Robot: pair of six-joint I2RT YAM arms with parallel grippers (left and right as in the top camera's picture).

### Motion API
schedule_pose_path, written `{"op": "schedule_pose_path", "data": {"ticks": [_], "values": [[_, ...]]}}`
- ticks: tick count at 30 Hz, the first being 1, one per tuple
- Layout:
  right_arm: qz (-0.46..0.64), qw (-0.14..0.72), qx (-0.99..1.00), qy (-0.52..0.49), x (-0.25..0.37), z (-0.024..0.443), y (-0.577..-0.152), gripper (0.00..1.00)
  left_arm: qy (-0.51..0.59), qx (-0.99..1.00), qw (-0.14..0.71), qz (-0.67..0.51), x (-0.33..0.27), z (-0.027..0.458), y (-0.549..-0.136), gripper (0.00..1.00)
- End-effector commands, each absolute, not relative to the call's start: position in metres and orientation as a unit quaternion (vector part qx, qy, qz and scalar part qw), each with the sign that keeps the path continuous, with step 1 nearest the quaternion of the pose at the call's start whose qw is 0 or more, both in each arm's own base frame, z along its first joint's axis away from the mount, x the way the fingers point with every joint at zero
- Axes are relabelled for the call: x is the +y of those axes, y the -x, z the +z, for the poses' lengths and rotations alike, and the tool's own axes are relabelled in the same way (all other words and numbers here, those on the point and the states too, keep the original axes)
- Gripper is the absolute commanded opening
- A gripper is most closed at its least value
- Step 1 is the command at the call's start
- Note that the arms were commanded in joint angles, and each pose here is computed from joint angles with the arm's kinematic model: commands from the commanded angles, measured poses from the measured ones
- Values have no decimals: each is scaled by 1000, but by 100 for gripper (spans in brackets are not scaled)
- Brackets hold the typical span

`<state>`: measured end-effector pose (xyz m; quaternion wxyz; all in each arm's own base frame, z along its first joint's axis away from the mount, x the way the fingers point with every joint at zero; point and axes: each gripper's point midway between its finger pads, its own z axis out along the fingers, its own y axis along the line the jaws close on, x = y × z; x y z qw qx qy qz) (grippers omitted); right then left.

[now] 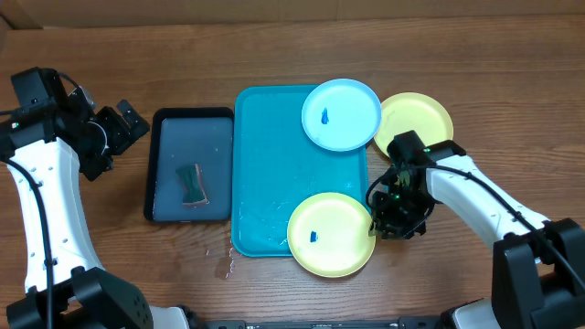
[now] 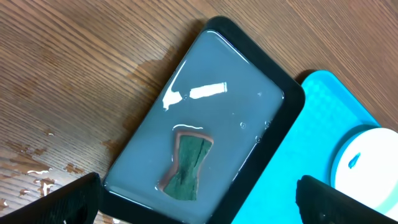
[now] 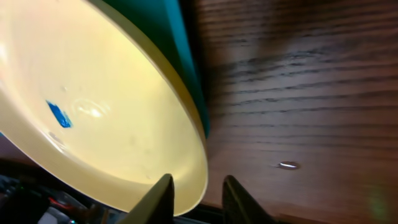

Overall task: Clean dirty plates on tray and stack at the side
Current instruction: 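Move the right gripper to the rim of the lower yellow plate and grasp it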

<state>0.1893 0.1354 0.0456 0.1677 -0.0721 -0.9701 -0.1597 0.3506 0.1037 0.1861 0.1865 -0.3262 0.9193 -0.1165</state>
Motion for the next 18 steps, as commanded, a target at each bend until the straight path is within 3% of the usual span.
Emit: {"op": "schedule_pose_path", "data": {"ticks": [1,18], "values": [[-158,174,-969,77,139,45,-186,26,331,916,195,-117,105,193,-352,100],[-150,180,-968,87,138,45,-183,22,331,916,195,-117,105,193,-352,100]]}}
